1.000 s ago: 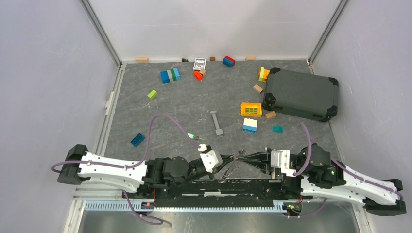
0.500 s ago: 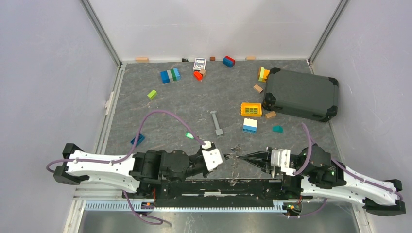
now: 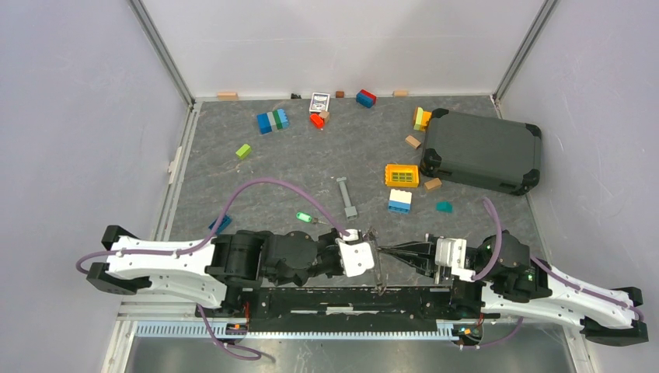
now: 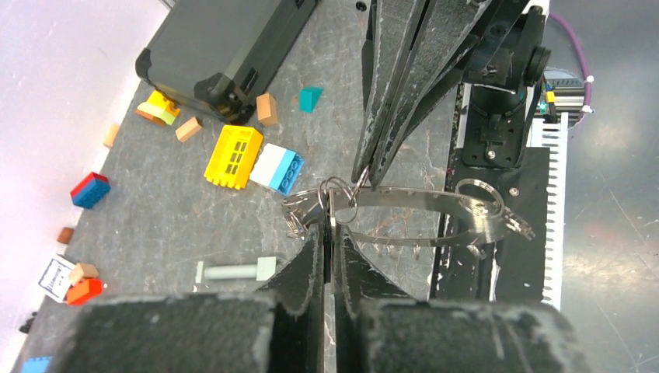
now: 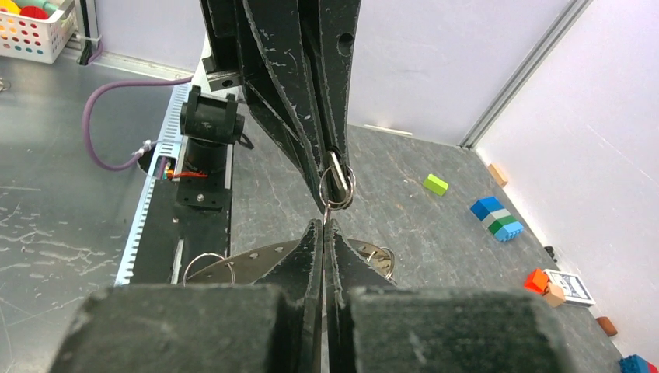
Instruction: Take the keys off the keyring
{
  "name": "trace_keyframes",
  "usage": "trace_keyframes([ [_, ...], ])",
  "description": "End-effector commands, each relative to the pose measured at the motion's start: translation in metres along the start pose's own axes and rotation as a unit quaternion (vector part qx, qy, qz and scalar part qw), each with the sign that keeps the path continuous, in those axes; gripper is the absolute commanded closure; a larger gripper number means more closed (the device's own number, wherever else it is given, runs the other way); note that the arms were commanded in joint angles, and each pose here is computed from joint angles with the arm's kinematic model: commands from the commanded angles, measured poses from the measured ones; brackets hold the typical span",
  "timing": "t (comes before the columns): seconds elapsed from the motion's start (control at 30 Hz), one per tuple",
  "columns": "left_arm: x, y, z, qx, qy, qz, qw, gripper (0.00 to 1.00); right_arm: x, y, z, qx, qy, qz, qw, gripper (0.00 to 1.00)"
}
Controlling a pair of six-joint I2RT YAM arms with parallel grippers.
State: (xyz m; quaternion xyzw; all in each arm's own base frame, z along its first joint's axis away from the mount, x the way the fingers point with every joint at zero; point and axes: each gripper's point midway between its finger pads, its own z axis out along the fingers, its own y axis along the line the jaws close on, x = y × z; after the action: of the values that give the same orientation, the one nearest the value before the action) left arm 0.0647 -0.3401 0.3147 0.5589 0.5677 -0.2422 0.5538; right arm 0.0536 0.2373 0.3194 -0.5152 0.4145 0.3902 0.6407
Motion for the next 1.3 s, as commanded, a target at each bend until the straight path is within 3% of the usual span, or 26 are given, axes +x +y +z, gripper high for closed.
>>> trace_keyframes([
  [0.0,-0.028,0.01,-0.008,0.007,-0.013,0.035,0.999,0.98,-0.009,-0.004,0.003,0.011,-0.022,0.005,1.0,1.0],
  [0.43,-0.025,0.005,0.0,0.032,0.054,0.079,0.995,0.98,-0.013,-0.01,-0.001,0.026,-0.027,0.007,0.999,0.99],
  [0.57,-0.026,0.013,-0.003,0.024,0.075,0.099,0.992,0.98,-0.017,-0.011,-0.007,0.031,-0.032,0.004,0.999,0.79],
  [0.83,-0.02,0.026,-0.004,0.007,0.134,0.141,0.981,0.98,-0.021,-0.017,-0.021,0.051,-0.036,0.003,0.998,0.56],
  [1.03,-0.017,0.027,-0.001,0.01,0.166,0.162,0.973,0.98,-0.028,-0.021,-0.023,0.062,-0.051,0.017,0.997,0.48],
  [1.27,-0.021,0.022,0.002,0.029,0.175,0.178,0.968,0.98,-0.023,-0.025,-0.01,0.077,-0.053,0.04,0.995,0.46],
])
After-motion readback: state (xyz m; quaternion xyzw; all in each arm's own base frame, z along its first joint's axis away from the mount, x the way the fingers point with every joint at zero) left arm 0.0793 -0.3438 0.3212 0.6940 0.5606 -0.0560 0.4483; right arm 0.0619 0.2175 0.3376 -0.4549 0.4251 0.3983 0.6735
